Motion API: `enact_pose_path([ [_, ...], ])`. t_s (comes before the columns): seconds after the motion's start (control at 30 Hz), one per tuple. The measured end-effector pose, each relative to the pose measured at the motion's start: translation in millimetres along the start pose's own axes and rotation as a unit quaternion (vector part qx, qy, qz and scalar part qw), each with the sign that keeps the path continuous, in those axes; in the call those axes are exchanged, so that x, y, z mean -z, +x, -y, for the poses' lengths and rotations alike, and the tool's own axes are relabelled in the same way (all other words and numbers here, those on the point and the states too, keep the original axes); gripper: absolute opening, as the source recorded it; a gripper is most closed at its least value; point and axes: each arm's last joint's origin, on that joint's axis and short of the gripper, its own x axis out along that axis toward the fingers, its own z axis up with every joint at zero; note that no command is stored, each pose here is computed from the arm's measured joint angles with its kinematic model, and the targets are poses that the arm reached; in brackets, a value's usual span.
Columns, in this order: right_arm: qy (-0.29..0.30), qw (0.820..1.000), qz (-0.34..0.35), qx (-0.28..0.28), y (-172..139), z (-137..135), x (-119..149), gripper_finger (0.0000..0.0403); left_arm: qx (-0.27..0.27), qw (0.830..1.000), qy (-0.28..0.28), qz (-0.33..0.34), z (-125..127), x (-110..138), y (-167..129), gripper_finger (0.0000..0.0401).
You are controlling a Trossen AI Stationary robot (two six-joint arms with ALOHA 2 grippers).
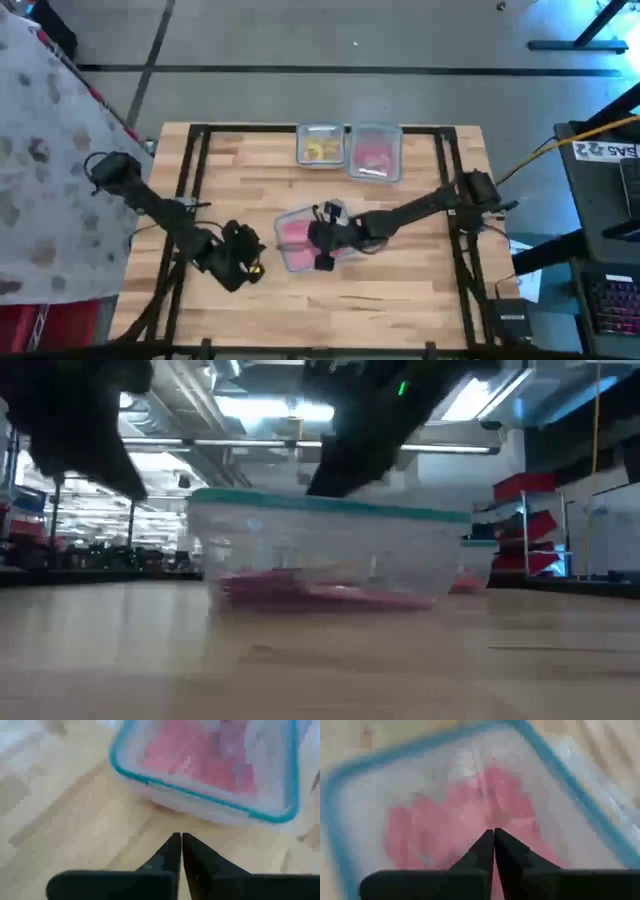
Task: Sort candy
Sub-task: Close the rectangular transparent bin
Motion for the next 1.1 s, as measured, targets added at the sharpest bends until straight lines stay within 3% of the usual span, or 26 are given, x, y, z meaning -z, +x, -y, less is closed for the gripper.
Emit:
enact_pose_path([
  [0.2, -0.019, 0.996, -0.021, -0.084, -17, -21, 3, 0.0, -0.056, 0.997, 0.029, 0.042, -9, -21, 15, 0.0],
  [0.33, -0.007, 0.997, -0.054, -0.057, -16, -24, 13, 0.0, -0.072, 0.996, 0.049, 0.031, -21, -47, 40, 0.0],
  [0.47, 0.003, 0.996, -0.091, -0.017, 2, -20, 26, 0.0, -0.036, 0.997, 0.068, 0.028, -32, -79, 65, 0.0],
  [0.63, 0.003, 0.995, -0.099, -0.021, 12, -22, 30, 0.0, 0.035, 0.996, 0.081, 0.013, -51, -107, 96, 0.0],
  [0.77, 0.0, 0.995, -0.096, -0.02, 13, -24, 30, 0.0, 0.024, 0.997, 0.073, -0.025, -66, -108, 122, 0.0],
  [0.93, -0.004, 0.995, -0.093, -0.021, 13, -25, 30, 0.0, 0.022, 0.995, 0.076, -0.064, -68, -95, 151, 0.0],
  [1.1, -0.01, 0.995, -0.093, -0.025, 13, -26, 31, 0.0, 0.097, 0.989, 0.067, -0.084, -60, -90, 163, 0.0],
])
